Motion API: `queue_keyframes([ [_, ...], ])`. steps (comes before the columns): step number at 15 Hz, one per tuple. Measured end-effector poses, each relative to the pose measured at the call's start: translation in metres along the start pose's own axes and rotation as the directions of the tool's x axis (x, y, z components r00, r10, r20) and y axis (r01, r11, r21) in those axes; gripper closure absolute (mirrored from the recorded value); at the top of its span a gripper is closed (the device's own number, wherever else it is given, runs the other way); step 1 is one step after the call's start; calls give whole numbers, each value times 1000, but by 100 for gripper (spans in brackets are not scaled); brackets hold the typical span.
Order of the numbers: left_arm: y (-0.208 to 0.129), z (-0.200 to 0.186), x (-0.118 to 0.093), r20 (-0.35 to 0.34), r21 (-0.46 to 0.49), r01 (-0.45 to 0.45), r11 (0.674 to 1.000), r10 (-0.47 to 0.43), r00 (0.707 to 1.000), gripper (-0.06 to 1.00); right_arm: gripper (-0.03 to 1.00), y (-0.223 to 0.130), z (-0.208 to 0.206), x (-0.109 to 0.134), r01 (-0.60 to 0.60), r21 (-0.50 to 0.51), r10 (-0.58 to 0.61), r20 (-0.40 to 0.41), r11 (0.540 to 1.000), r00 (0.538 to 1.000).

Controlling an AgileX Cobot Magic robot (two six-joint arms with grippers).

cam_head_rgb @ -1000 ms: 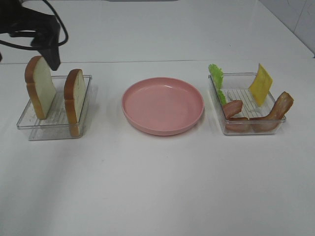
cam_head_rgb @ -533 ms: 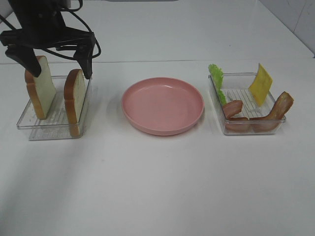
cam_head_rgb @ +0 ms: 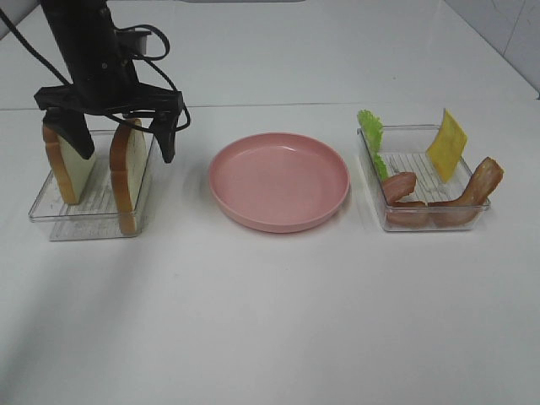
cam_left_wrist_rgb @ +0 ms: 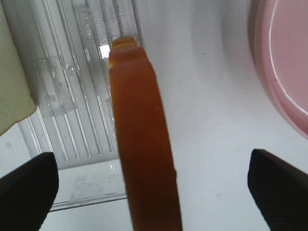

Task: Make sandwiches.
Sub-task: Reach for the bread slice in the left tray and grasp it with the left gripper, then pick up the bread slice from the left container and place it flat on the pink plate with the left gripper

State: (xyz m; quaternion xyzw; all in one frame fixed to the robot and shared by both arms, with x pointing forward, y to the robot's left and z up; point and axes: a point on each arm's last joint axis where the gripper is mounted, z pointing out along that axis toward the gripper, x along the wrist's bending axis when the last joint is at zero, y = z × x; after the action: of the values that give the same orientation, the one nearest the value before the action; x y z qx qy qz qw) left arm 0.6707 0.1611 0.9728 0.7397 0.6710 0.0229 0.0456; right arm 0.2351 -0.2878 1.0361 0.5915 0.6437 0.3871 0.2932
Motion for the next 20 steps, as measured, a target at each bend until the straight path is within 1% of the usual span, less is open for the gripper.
queue_keyframes([
  [2,0,12,0,-4,28,-7,1000,7,1000,-5,11,0,0,0,0,0,0,0,1000,1000],
  [5,1,14,0,-4,31,-22,999,22,1000,-3,11,0,0,0,0,0,0,0,1000,1000],
  [6,1,14,0,-4,31,-25,999,25,1000,3,11,0,0,0,0,0,0,0,1000,1000],
  [7,1,14,0,-4,31,-25,999,25,1000,26,11,0,0,0,0,0,0,0,1000,1000],
  [8,1,14,0,-4,31,-25,999,25,1000,38,11,0,0,0,0,0,0,0,1000,1000],
  [9,1,14,0,-6,30,-27,999,27,1000,61,11,0,0,0,0,0,0,0,1000,1000],
  [10,0,14,1,-21,33,-32,999,33,999,76,11,0,0,0,0,0,0,0,1000,1000],
  [18,0,12,2,-27,28,-21,999,22,999,76,11,0,0,0,0,0,0,0,1000,1000],
  [20,0,-1,2,-21,-1,0,1000,0,1000,76,11,0,0,0,0,0,0,0,1000,1000],
])
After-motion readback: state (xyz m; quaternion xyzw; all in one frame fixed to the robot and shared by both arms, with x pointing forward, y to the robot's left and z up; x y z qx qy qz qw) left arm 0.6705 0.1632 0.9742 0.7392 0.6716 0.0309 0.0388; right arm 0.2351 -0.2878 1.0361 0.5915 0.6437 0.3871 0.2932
